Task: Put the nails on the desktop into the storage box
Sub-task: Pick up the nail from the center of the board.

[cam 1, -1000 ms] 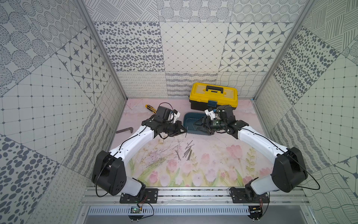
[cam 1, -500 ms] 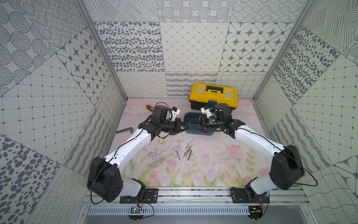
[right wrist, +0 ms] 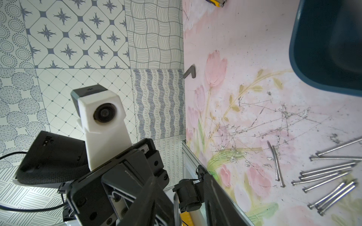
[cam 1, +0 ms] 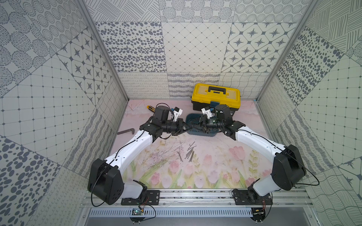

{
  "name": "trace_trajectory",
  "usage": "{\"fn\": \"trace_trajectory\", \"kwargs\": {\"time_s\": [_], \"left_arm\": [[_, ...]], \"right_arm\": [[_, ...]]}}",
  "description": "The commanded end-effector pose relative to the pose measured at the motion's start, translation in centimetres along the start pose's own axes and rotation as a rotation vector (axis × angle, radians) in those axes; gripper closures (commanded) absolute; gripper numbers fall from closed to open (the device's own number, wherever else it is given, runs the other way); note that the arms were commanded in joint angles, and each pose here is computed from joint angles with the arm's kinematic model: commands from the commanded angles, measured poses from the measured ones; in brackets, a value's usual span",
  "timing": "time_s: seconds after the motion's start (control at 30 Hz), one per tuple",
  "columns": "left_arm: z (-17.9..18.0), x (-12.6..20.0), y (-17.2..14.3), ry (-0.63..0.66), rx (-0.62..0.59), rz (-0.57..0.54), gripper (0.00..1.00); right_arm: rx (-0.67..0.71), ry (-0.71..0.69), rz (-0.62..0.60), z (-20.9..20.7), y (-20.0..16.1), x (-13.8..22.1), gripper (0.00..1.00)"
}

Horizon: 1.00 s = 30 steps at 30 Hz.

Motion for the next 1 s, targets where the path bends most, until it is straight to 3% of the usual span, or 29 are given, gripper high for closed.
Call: {"fn": "trace_trajectory", "kwargs": {"time_s": [0.0,0.4,0.83,0.97], "left_arm": [[-1.0,0.3,-0.1,-0.051,-0.029,0.009,1.0],[-1.1,0.4,0.1,-0.056,-0.031,-0.001,1.0],[-1.3,0.4,0.5,-0.067,-0.029,-0.013,1.0],[-1.0,0.3,0.6,-0.061,-0.025,-0.017,1.0]], "right_arm": [[0.015,0.032,-0.066,0.8,1.3,-0.2,0.58],[0.003,0.026,-0.066,0.3,1.0,-0.3,0.62],[0.003,0.022,-0.055,0.2,0.4,0.0,0.75],[0.008,0.024,-0.058,0.3,0.6,0.1,0.85]]}}
Point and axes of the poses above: each gripper's point midway between its finger pads, its own x axis back along the fingers, its own z axis along the line the jaws close on, y = z × x, the point moved 4 cm from there along x, back along the fingers, and after that the axes turned 14 degrees about x, right-handed, at the moved point
